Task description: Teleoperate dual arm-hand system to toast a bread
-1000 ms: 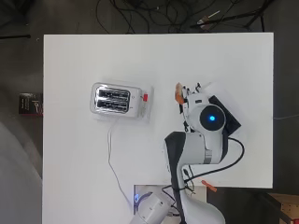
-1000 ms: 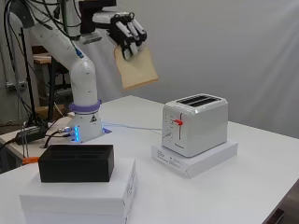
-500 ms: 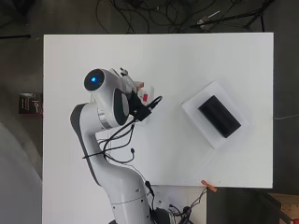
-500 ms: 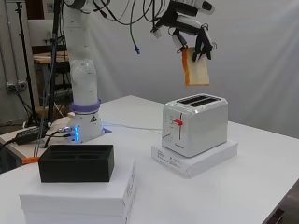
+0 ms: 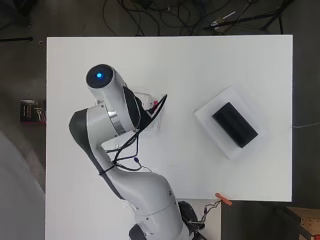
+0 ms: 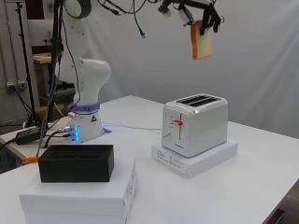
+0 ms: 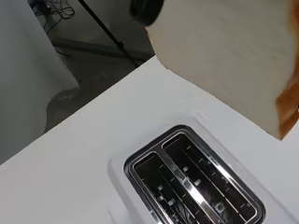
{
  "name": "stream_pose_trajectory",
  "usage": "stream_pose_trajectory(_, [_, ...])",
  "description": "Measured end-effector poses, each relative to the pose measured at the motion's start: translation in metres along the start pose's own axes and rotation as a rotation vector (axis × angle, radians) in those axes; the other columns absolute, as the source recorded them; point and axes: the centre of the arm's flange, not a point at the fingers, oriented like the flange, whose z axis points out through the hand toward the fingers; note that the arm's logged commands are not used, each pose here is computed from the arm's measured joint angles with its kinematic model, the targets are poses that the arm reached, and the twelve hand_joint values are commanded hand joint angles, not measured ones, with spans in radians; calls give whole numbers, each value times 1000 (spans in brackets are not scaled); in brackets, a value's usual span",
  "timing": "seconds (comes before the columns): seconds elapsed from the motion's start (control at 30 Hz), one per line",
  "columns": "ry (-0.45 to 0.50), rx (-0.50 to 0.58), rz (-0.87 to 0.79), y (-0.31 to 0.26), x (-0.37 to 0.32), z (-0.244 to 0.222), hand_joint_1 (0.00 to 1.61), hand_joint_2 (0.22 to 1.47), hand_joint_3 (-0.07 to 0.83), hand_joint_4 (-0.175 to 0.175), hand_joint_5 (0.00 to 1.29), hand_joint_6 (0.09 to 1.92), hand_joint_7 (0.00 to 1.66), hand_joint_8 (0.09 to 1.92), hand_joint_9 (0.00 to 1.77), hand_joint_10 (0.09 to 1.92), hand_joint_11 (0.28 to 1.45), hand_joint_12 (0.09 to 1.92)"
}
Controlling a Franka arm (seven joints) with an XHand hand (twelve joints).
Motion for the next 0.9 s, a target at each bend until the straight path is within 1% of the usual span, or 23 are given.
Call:
stream_pose_trajectory(0.07, [-21, -43, 47, -30, 1, -33, 1247, 1133, 1, -167, 796, 1126, 1114, 916, 1459, 88, 676, 652])
stream_pose_trajectory(0.13, [-43, -74, 95, -52, 4, -53, 1246, 1136, 1, -169, 792, 1126, 1104, 937, 1453, 95, 679, 648])
stream_pose_trajectory(0.23, [-82, -71, 181, -59, 7, -57, 1246, 1143, 1, -175, 786, 1116, 1083, 989, 1447, 122, 683, 651])
stream_pose_trajectory(0.27, [-95, -55, 214, -53, 6, -52, 1245, 1146, -1, -175, 784, 1114, 1076, 1006, 1418, 191, 682, 648])
stream_pose_trajectory(0.33, [-112, 0, 290, -31, -7, -33, 1243, 1150, 1, -175, 777, 1119, 1063, 1034, 1306, 443, 678, 642])
stream_pose_trajectory(0.4, [-114, 92, 371, 6, -33, 3, 1241, 1155, -2, -175, 776, 1119, 1051, 1058, 1215, 647, 676, 647])
stream_pose_trajectory(0.43, [-110, 140, 391, 24, -41, 23, 1240, 1156, -2, -171, 777, 1117, 1045, 1069, 1188, 704, 675, 653])
stream_pose_trajectory(0.5, [-91, 228, 388, 52, -46, 61, 1235, 1158, -1, -159, 775, 1129, 1041, 1068, 1159, 746, 665, 652])
stream_pose_trajectory(0.57, [-66, 296, 348, 74, -38, 93, 1230, 1161, -1, -147, 767, 1153, 1039, 1060, 1156, 716, 671, 561])
stream_pose_trajectory(0.67, [-45, 346, 295, 87, -28, 127, 1221, 1159, 1, -119, 764, 1190, 1049, 1009, 1189, 569, 715, 371])
stream_pose_trajectory(0.77, [-42, 342, 236, 89, -14, 143, 1231, 1147, 4, -138, 768, 1193, 1087, 932, 1262, 386, 751, 266])
stream_pose_trajectory(0.83, [-52, 315, 173, 88, 3, 148, 1241, 1141, 0, -164, 773, 1173, 1110, 903, 1304, 328, 763, 238])
stream_pose_trajectory(0.9, [-68, 278, 105, 85, 22, 153, 1245, 1139, 0, -173, 774, 1166, 1118, 894, 1332, 284, 771, 222])
